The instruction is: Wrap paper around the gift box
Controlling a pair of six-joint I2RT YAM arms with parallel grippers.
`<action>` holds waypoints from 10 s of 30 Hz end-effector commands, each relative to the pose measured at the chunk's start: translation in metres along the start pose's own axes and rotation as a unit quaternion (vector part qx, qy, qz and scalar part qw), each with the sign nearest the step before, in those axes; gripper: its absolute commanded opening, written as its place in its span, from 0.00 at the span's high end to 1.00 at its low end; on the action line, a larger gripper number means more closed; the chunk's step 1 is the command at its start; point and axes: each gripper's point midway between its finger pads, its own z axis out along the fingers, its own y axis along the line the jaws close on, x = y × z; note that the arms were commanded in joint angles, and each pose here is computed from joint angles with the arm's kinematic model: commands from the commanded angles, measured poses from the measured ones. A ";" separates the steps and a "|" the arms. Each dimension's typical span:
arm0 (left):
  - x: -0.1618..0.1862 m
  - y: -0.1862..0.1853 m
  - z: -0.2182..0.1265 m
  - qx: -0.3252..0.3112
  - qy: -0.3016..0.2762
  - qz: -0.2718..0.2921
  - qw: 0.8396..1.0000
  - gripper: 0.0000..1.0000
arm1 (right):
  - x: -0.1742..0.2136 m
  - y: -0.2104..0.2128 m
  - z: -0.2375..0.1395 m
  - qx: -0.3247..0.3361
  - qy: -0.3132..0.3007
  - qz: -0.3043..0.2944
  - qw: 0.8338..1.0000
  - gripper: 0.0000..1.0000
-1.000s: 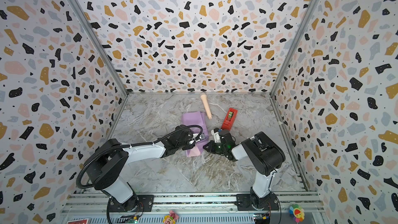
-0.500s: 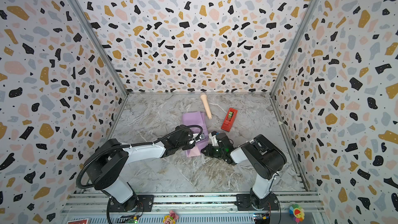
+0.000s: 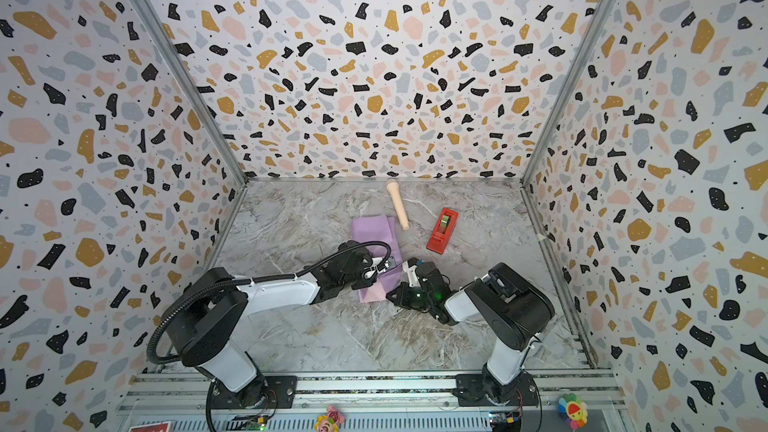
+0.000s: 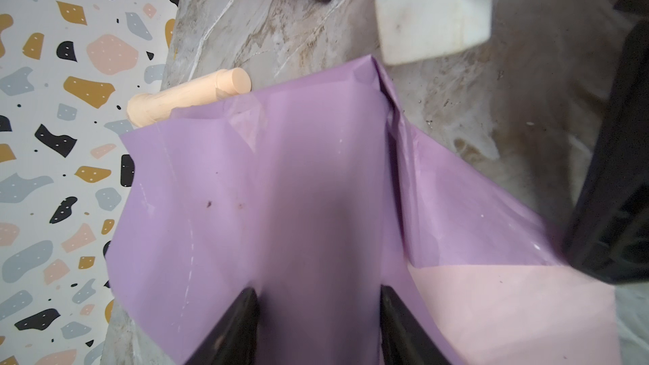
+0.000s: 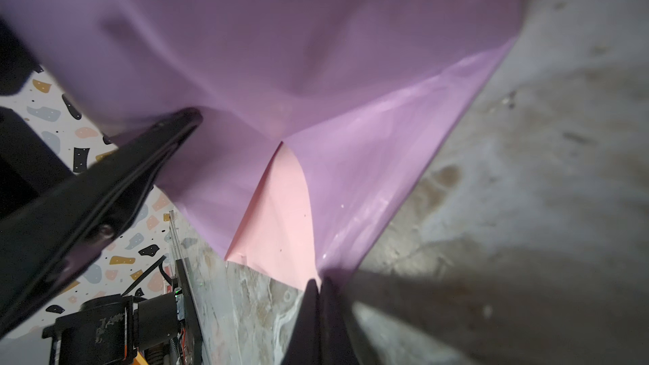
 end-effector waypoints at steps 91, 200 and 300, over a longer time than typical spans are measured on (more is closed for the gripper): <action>0.057 -0.050 -0.061 0.074 -0.050 -0.617 0.782 0.82 | -0.059 0.083 -0.030 0.143 0.000 -0.364 0.920 0.59; 0.062 -0.050 -0.081 0.039 -0.037 -0.599 0.799 0.48 | -0.042 0.042 -0.027 0.239 0.116 -0.642 0.719 0.49; 0.019 -0.030 -0.061 0.071 -0.107 -0.594 0.794 0.95 | -0.022 0.008 -0.031 0.265 0.156 -0.610 0.730 0.60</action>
